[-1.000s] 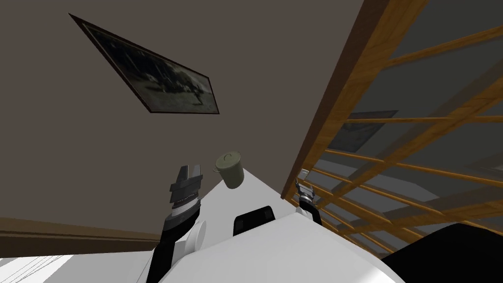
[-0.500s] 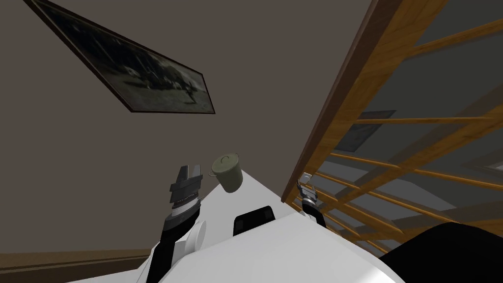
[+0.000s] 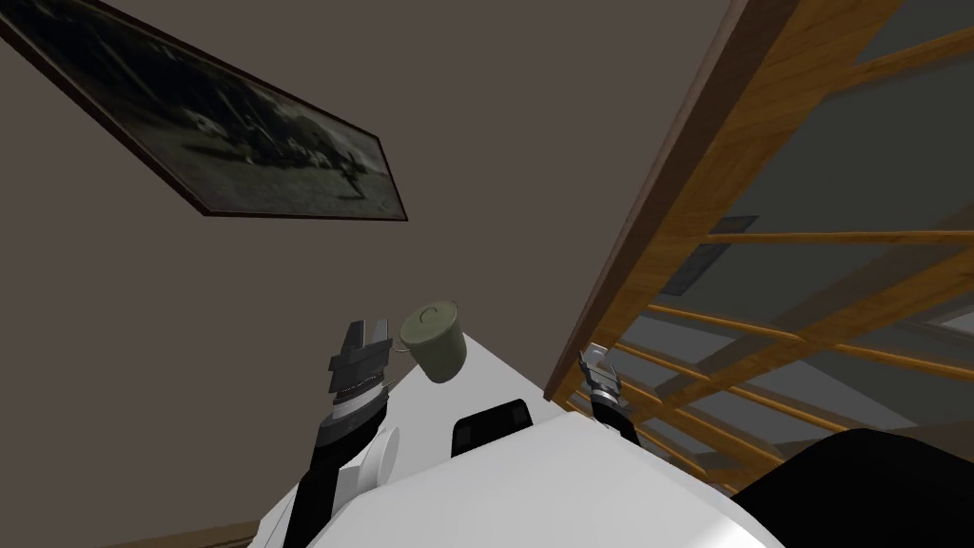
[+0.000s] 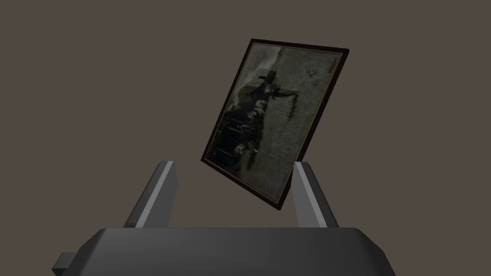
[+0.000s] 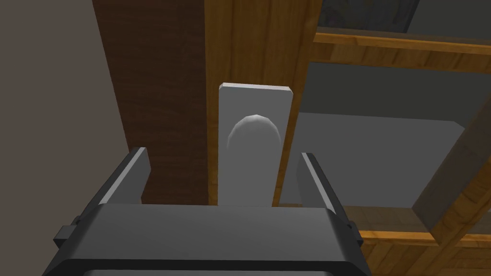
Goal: Pull the door open
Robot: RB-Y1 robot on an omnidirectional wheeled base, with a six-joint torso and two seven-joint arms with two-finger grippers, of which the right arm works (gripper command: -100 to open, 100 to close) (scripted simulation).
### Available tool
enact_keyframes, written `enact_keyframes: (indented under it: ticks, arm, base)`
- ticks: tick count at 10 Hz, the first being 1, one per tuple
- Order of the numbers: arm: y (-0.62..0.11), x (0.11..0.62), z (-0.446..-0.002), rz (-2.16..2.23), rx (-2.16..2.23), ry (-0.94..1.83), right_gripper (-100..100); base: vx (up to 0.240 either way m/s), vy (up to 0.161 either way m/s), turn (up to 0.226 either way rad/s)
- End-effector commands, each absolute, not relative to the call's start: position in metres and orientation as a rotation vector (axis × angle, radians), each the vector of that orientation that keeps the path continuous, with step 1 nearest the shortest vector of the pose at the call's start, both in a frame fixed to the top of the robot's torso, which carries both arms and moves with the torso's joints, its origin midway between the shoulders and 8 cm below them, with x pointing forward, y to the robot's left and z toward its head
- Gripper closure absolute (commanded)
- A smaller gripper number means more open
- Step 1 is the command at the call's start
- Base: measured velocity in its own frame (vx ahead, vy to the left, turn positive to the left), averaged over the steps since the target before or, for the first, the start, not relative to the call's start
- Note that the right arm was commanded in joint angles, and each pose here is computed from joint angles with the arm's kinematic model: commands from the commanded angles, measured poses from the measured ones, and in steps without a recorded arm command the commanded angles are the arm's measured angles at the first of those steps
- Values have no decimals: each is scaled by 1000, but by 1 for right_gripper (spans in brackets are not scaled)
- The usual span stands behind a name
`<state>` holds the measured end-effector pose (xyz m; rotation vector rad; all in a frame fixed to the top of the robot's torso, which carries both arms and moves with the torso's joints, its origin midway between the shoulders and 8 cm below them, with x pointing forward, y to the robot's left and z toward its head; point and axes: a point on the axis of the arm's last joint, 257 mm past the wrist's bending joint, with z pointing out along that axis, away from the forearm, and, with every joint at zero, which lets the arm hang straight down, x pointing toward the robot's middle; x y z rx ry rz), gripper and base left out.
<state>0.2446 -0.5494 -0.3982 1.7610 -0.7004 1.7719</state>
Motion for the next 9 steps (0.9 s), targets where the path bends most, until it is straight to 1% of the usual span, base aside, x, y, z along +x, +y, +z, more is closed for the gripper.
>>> enact_keyframes:
  ticks: [1, 3, 4, 5, 6, 9]
  arm:
    - [-550, 239, -399, 1775, 1770, -695, -100]
    - [-551, 234, -400, 1777, 1780, -689, -100]
    - [-543, 235, -405, 1771, 1794, -693, -100]
    - [-543, 235, -405, 1771, 1794, -693, 100]
    - [-543, 235, -405, 1771, 1794, -693, 100]
    - [-543, 235, -405, 1771, 1794, -693, 100]
  base:
    - [140, -128, -52]
    - [96, -118, -41]
    - [26, -18, -6]
    - [-20, 31, 19]
    - [-20, -2, -68]
    - [-4, -3, 10]
